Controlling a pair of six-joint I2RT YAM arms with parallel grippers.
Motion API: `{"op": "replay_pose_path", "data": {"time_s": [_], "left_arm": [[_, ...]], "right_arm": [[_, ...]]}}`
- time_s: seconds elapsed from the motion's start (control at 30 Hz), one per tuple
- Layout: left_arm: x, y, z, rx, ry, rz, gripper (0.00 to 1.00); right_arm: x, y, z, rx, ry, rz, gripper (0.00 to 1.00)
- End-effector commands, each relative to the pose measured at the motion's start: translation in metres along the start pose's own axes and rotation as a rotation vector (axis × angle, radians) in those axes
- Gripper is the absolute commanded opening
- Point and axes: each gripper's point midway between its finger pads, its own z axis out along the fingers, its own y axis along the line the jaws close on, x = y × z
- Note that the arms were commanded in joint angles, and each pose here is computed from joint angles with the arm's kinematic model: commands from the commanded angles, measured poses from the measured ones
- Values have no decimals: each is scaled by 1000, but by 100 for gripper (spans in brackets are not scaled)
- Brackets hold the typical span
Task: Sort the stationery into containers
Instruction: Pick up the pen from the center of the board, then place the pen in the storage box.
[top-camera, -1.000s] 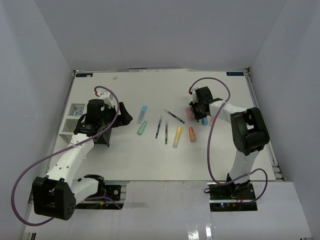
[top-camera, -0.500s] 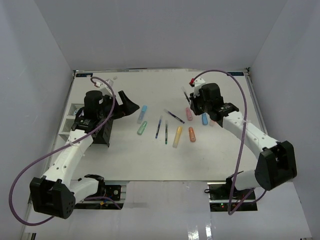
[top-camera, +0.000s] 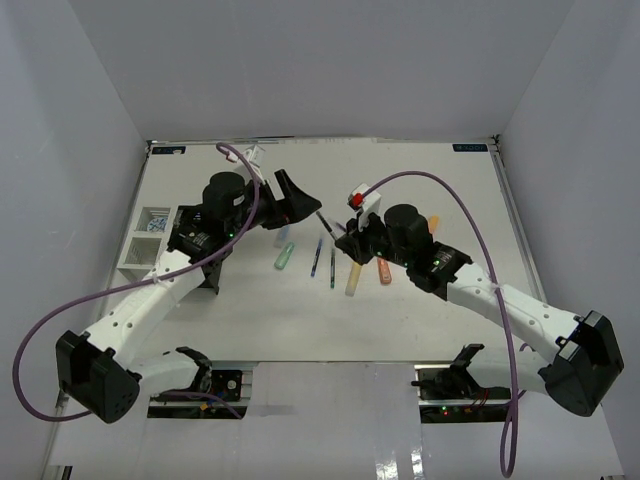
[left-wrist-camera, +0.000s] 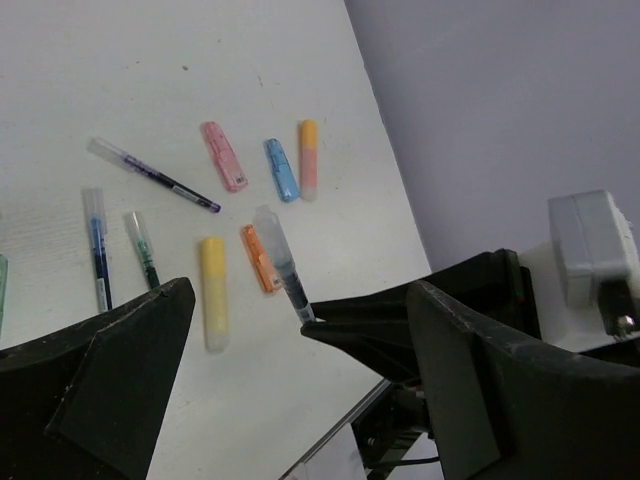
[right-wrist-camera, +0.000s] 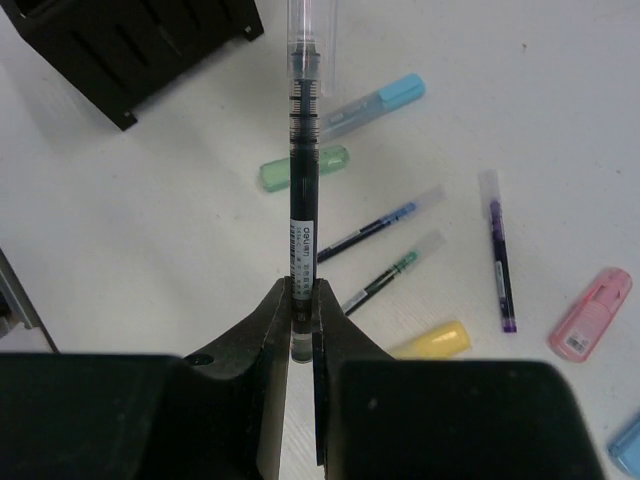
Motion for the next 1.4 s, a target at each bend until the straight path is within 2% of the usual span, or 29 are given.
{"op": "replay_pose_path", "data": {"time_s": [0.0, 0.13, 0.23, 0.27, 0.37, 0.4, 0.5, 0.73, 0.8, 0.87, 0.9, 1.03, 1.13, 1.23, 1.37], "left_arm": [[-9, -7, 9, -34, -53, -11, 98], [4, -9, 19, -56, -39, 3, 92], [4, -9, 22, -69, -46, 14, 83], [5, -10, 23, -71, -45, 16, 76], [5, -11, 23, -75, -53, 22, 64], [4, -11, 23, -77, -59, 24, 55], [3, -12, 23, -78, -63, 28, 35], [8, -9, 23, -84, -54, 31, 7], [10, -5, 23, -94, -53, 36, 4], [7, 0, 21, -118, -76, 42, 2], [6, 2, 20, -128, -85, 52, 2], [-1, 15, 14, -195, -125, 73, 2], [-14, 29, 5, -290, -177, 118, 1], [-32, 53, -9, -440, -246, 184, 1], [-69, 84, -42, -635, -358, 265, 0]], "right_arm": [[-35, 18, -3, -53, -142, 7, 8], [-33, 26, -1, -73, -145, 16, 8], [-31, 30, 1, -79, -155, 25, 8], [-31, 32, 1, -87, -158, 26, 8], [-29, 33, 3, -89, -152, 29, 8], [-28, 33, 3, -89, -152, 30, 8], [-27, 34, 4, -91, -154, 32, 8], [-23, 35, 8, -98, -144, 43, 9], [-23, 36, 8, -103, -143, 44, 16], [-24, 36, 7, -103, -145, 44, 35], [-22, 35, 7, -99, -142, 45, 51], [-17, 33, 4, -83, -132, 49, 76], [-10, 29, -1, -64, -117, 51, 88], [-2, 23, -7, -26, -108, 46, 95], [5, 8, -19, 57, -121, 35, 98]]}}
